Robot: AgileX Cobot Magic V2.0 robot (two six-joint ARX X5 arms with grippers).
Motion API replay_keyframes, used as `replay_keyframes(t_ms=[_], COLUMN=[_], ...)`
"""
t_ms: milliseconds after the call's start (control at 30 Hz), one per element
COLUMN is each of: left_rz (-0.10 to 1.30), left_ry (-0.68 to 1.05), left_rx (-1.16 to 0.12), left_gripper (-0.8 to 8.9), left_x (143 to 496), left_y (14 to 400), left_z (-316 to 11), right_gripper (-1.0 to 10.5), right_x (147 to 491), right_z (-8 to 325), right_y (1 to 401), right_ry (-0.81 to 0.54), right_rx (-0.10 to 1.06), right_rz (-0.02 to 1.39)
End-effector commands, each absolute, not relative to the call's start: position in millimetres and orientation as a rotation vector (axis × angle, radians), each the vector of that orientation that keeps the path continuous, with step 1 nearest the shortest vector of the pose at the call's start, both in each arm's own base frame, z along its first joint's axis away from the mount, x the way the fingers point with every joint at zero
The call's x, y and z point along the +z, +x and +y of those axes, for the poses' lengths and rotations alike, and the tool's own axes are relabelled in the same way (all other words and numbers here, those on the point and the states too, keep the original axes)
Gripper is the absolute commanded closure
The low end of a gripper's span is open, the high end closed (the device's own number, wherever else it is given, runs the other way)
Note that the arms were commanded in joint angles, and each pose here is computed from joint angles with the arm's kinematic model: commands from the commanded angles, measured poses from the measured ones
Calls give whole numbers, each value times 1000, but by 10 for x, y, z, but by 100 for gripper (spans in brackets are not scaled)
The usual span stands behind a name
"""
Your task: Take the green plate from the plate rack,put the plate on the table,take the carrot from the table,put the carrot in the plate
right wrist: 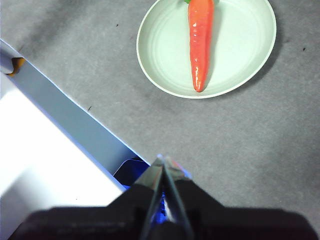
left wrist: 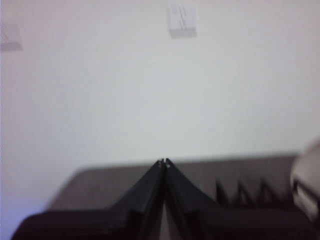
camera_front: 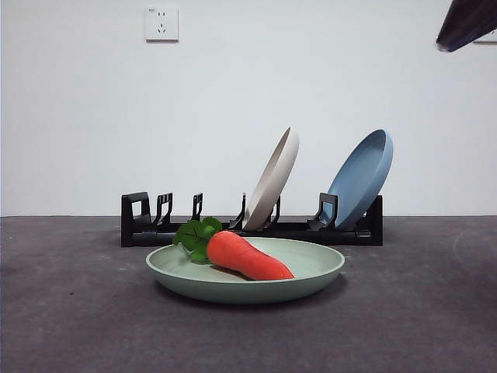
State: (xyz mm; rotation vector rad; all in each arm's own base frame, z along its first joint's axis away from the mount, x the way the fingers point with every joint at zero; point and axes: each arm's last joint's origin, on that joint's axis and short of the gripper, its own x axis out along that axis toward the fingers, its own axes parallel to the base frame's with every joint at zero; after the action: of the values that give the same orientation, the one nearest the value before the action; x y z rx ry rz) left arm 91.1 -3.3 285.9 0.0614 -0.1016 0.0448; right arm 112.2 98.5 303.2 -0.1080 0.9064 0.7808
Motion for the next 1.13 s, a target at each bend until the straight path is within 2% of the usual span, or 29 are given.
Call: replay_keyframes(t_ms=[33,233,500,733,933,1133], left_rz=[-67,-1,50,87,175,178], left_ry=[77,79,70,25,15,16], left_rx=[28,-18,-23,-25,-26,-17], left_gripper=[817,817,817,817,817,817], left_x=[2537,2104,1752,1559,1475,1473], left_y=[930,956,959,972,961,960], left_z=[-18,1,4,4,3,5], right_gripper=[946,946,946,946,946,946], right_x=[3015,3015,3015,3015,3015,3015], right_z=[988,988,988,988,988,988], right_y=[1123,1123,1123,1123,1123,1123], right_ry=[-105,-105,-105,-105,-105,-105], right_rx=[778,778,778,778,778,777], right_rz=[909,909,910,909,910,909])
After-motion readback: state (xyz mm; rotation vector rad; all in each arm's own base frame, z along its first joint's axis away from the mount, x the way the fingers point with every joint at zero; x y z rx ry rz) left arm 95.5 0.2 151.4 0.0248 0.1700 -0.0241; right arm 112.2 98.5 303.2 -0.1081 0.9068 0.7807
